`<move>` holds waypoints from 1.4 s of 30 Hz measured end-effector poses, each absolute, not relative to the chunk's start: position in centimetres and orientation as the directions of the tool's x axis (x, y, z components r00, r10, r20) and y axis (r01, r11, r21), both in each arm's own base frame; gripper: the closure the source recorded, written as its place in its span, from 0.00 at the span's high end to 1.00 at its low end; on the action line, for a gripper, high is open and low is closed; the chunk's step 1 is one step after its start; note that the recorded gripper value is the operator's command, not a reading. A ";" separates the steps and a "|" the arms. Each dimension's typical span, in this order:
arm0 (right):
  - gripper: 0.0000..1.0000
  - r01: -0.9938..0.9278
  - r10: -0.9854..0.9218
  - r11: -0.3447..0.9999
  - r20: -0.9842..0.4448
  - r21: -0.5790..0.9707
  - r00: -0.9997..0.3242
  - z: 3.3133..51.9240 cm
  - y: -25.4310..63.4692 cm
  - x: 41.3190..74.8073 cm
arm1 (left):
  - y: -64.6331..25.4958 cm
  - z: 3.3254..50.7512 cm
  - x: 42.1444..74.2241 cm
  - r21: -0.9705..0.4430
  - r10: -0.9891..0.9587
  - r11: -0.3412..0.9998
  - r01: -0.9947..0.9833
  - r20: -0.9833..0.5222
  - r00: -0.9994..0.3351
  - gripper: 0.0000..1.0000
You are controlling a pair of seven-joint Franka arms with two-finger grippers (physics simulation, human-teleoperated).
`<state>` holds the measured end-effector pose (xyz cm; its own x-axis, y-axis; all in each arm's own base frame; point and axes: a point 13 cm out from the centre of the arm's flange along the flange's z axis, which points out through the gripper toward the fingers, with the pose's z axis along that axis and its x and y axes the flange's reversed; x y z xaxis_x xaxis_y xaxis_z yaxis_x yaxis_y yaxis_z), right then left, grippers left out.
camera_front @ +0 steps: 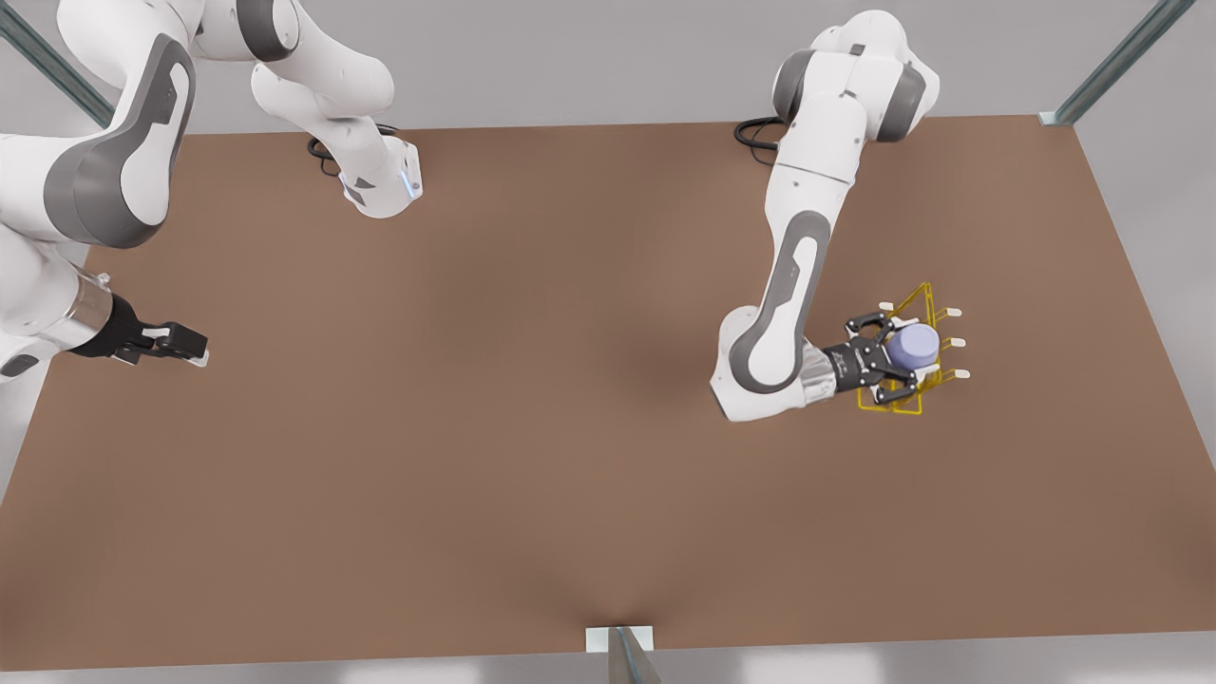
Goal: Place the cup on the cup holder
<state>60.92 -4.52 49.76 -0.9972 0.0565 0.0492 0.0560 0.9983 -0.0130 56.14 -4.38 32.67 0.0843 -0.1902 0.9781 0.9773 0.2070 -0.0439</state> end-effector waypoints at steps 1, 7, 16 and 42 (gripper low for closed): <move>1.00 0.056 0.057 0.998 0.049 -0.013 -0.997 49.7 -4.5 60.9 | -4.0 32.1 55.4 -0.059 -0.195 0.216 0.975 0.975 0.103 0.73; 1.00 0.056 0.057 0.998 0.045 -0.013 -0.997 49.8 -4.5 61.1 | -3.9 28.9 53.5 -0.084 -0.195 0.240 0.967 0.972 0.133 0.73; 1.00 0.055 0.056 0.998 0.041 -0.013 -0.998 49.8 -4.4 61.2 | -3.6 26.7 53.7 -0.052 -0.193 0.231 0.972 0.976 0.098 0.74; 1.00 0.053 0.053 0.999 0.038 -0.013 -0.998 49.8 -4.3 61.2 | -4.5 29.2 57.4 0.134 -0.092 0.203 0.970 0.989 -0.117 1.00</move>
<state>61.24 -4.29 49.80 -0.9978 0.0533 0.0382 0.0529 0.9985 -0.0131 57.44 -4.50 29.24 -0.1175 -0.0922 0.9888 0.9699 0.2034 0.1342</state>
